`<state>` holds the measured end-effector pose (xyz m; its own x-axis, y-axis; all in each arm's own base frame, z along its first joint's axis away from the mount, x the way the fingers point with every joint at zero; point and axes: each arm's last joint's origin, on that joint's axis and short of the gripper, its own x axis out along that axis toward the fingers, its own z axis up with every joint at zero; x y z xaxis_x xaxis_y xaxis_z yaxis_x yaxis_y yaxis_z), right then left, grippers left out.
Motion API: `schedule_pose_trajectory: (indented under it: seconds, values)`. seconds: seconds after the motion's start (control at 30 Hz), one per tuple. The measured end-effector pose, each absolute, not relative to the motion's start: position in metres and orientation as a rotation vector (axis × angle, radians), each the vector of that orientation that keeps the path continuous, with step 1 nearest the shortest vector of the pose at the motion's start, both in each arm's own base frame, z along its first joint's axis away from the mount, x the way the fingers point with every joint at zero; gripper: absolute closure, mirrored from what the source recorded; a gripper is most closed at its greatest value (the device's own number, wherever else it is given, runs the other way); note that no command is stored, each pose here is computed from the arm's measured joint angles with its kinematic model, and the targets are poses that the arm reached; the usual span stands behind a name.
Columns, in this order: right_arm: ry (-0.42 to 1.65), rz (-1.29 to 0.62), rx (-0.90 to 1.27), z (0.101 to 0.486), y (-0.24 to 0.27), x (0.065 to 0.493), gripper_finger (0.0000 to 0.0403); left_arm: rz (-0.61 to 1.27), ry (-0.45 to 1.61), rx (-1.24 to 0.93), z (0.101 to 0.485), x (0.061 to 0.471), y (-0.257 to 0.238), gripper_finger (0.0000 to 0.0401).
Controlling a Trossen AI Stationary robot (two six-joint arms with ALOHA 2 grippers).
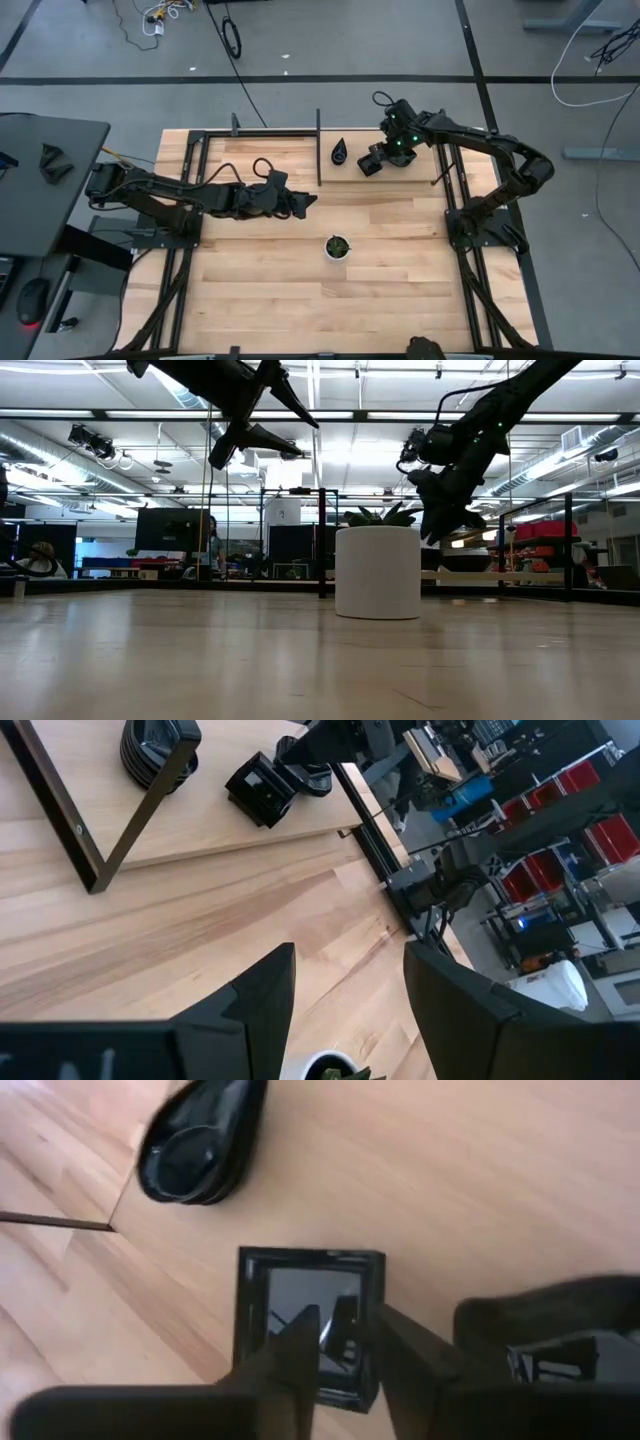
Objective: Pick & Place Mini shaped plates
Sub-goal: Stack the square plate on top of the square plate on the shelf, then return to Home Position
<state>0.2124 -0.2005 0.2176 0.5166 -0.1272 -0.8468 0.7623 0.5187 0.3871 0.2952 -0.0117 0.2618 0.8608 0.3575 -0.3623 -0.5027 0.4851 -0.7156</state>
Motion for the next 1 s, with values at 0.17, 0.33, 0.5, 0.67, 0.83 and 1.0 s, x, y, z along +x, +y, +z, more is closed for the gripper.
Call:
schedule_pose_trajectory:
  seconds: [0.17,0.33,0.5,0.67,0.83,1.0]
  values:
    - [0.805,-0.519,0.767,0.237,-0.194,0.208,0.0256,0.526,0.173,-0.929,0.262,0.295,-0.012,0.0208]
    - [0.679,-0.497,0.661,0.275,-0.178,0.192,0.0245,0.525,0.173,-0.929,0.262,0.295,-0.012,0.0208]
    - [0.543,-0.468,0.575,0.313,-0.15,0.173,0.0254,0.527,0.172,-0.928,0.262,0.295,-0.012,0.0208]
    - [0.459,-0.353,0.533,0.323,-0.105,0.16,0.0266,0.533,0.168,-0.926,0.262,0.295,-0.011,0.0208]
    - [0.333,-0.14,0.552,0.296,-0.054,0.146,0.0278,0.533,0.169,-0.926,0.262,0.295,-0.011,0.0208]
    - [0.165,0.057,0.647,0.269,-0.022,0.127,0.0289,0.494,0.194,-0.939,0.262,0.296,-0.013,0.0208]
